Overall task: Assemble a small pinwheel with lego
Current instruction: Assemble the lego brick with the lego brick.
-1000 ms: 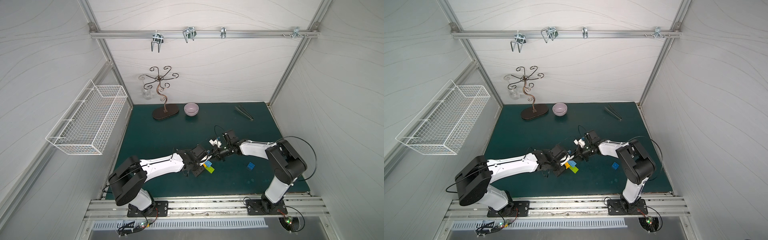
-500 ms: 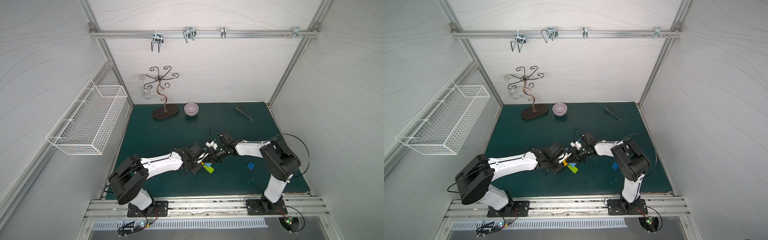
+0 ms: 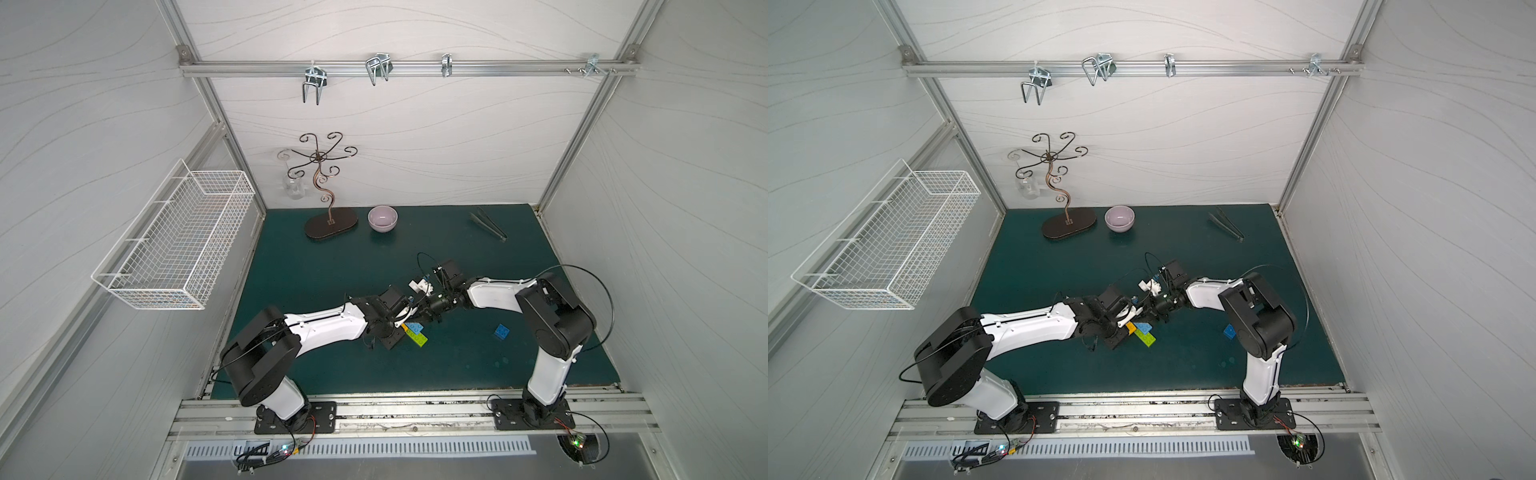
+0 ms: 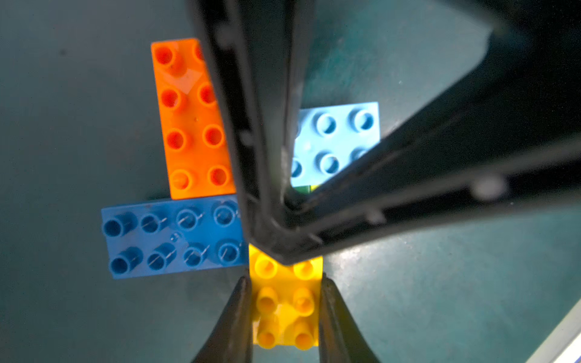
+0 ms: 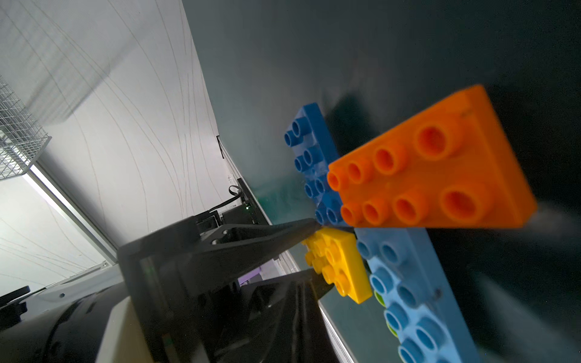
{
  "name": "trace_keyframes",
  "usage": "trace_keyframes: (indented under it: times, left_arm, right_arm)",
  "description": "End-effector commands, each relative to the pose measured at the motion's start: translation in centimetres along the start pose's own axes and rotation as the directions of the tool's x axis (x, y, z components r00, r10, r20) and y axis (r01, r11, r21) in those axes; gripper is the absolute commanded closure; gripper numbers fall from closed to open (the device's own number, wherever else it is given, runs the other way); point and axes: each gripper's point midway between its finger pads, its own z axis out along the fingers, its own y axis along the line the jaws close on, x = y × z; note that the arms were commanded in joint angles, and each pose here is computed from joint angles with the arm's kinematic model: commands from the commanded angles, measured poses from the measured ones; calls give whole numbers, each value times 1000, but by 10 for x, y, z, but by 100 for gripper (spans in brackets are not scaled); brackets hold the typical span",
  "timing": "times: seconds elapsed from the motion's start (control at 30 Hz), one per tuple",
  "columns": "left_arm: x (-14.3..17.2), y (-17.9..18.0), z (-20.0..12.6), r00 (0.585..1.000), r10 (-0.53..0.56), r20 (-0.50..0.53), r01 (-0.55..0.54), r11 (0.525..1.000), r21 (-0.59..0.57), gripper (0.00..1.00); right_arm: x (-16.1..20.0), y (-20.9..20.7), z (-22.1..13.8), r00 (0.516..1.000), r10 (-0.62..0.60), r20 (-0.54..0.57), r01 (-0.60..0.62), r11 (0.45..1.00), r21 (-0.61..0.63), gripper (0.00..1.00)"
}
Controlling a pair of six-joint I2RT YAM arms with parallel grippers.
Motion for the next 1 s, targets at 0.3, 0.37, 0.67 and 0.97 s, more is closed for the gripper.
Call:
trace_keyframes:
  times: [0.3,0.37,0.67,0.97]
  left_arm:
    - [-17,0,5,999,18,30,-18,1000,9,100]
    - [-17,0,5,999,24,25,-24,1000,8,100]
    - [-19,-1,6,999,37,24,-37,999,25,100]
    - [-20,0,4,997,76,27,-77,997,25,100]
  right_arm:
    - [4,-17,12,999,21,-46,-19,999,38,100]
    - [5,-22,13,998,28,-50,-26,998,50,100]
    - [8,-34,21,995,54,-81,-49,997,64,100]
    - [-2,4,9,999,2,-46,-5,998,-60,100]
